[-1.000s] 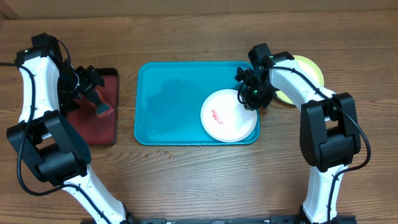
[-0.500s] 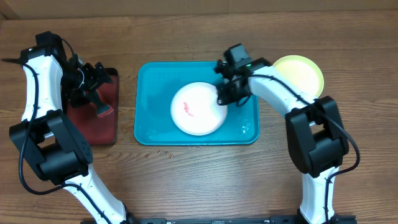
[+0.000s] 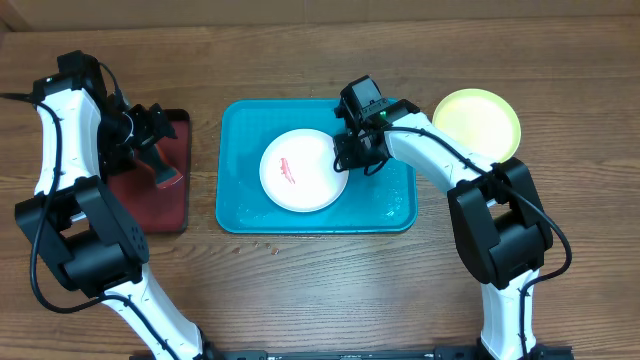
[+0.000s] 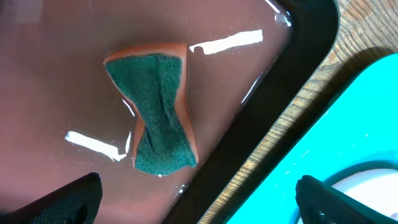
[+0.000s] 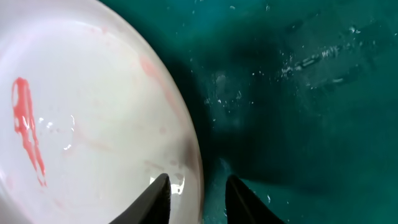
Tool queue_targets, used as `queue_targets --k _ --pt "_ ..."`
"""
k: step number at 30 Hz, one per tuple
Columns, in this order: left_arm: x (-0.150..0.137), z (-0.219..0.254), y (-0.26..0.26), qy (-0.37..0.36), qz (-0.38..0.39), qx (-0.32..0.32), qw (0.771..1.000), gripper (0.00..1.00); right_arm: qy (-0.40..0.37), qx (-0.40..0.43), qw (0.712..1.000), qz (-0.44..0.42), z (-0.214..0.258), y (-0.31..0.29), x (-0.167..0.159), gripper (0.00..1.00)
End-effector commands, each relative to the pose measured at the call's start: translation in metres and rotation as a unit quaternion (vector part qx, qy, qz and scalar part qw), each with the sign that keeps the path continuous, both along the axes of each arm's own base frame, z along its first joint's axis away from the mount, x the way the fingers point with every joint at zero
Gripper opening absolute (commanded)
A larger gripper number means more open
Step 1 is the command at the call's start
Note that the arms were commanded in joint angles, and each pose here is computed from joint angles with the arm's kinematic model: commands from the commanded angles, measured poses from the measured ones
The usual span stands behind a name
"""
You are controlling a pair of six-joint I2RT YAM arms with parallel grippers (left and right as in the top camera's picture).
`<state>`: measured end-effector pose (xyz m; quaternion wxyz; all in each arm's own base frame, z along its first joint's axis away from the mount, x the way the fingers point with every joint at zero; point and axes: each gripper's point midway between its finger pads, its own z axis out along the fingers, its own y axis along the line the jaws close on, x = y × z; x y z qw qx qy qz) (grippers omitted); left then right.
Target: Clean dirty plates on tray and stack at the side
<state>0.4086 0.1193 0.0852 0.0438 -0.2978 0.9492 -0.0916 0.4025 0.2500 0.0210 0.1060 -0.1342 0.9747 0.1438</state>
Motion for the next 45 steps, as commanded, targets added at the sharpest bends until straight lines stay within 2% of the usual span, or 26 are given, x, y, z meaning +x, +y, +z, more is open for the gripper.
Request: queue_targets --k 1,10,18,23,27,32,37,41,43,45 --pt "0.001 0.005 0.0 -0.004 0.004 0.007 1.0 1.0 0.014 -0.005 1.0 -0.008 -0.009 -0.003 -0.003 0.31" --pt "-0.004 -0.01 0.005 0.02 0.005 0.019 1.0 1.0 0.007 -0.022 0.999 -0.031 -0.017 -0.01 0.001 0.21" --pt "-0.007 -0.034 0.004 0.05 0.012 0.009 0.999 1.0 0.016 -0.023 0.998 -0.05 -0.031 -0.012 -0.003 0.2" --pt "-0.009 -0.045 0.004 0.065 0.012 0.006 0.998 0.84 0.014 -0.022 0.998 -0.05 -0.031 -0.012 -0.002 0.17" --pt "-0.011 -0.051 0.004 0.074 0.019 0.006 0.997 0.77 0.014 -0.022 0.998 -0.05 -0.031 -0.012 -0.002 0.12" --pt "-0.012 -0.057 0.008 0.083 0.022 0.016 0.996 0.68 0.014 -0.022 0.998 -0.05 -0.031 -0.012 -0.002 0.12" --pt "-0.02 -0.071 0.026 0.115 0.054 0.064 0.99 0.65 0.014 -0.022 0.998 -0.05 -0.031 -0.012 -0.002 0.12" --pt "-0.019 -0.086 0.026 0.123 0.053 0.06 0.989 0.64 0.014 -0.022 0.998 -0.05 -0.03 -0.012 -0.002 0.12" --pt "-0.018 -0.093 0.025 0.125 0.052 0.057 0.989 0.57 0.013 -0.022 0.998 -0.05 -0.03 -0.012 -0.002 0.12" --pt "-0.018 -0.097 0.025 0.126 0.052 0.056 0.989 0.46 0.013 -0.021 0.998 -0.05 -0.03 -0.012 -0.002 0.12"
